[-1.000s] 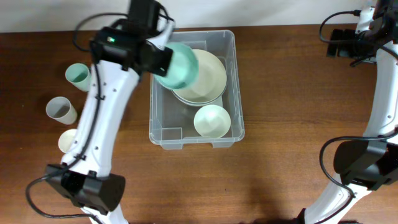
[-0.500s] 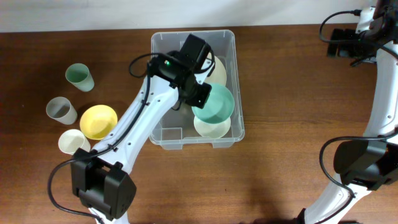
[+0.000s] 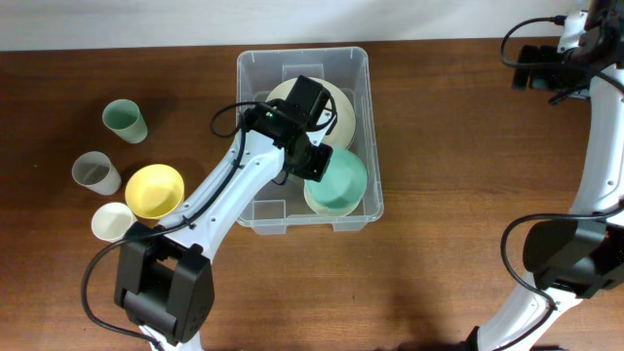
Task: Pack container
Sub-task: 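Lift the mint bowl and lower it onto the white bowl, then release the mint bowl and move the left gripper to the yellow bowl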
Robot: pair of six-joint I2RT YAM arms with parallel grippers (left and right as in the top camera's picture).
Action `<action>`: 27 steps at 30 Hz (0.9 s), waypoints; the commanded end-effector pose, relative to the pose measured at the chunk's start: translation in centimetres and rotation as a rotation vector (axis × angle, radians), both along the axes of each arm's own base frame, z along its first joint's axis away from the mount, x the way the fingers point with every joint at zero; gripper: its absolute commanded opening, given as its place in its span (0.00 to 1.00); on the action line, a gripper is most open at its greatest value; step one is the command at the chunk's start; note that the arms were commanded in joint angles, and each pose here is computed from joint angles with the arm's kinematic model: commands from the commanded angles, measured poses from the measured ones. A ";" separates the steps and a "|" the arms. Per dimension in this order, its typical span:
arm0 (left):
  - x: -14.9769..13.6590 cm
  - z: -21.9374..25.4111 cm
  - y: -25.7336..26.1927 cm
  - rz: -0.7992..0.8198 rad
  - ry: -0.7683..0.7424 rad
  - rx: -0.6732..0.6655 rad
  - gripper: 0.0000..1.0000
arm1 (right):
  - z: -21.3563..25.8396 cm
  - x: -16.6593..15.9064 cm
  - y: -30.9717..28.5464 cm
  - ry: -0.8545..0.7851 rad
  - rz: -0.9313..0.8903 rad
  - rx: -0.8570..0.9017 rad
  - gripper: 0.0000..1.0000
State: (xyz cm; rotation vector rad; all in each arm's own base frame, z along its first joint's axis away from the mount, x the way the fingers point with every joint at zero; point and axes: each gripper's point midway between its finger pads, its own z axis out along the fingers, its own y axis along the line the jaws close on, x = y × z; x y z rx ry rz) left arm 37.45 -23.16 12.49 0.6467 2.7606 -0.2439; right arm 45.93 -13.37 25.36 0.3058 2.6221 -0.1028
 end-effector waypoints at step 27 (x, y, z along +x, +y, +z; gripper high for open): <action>1.9 9.4 27.8 0.913 -0.131 0.142 0.60 | 1.2 -0.2 0.1 -0.030 -0.006 0.001 0.99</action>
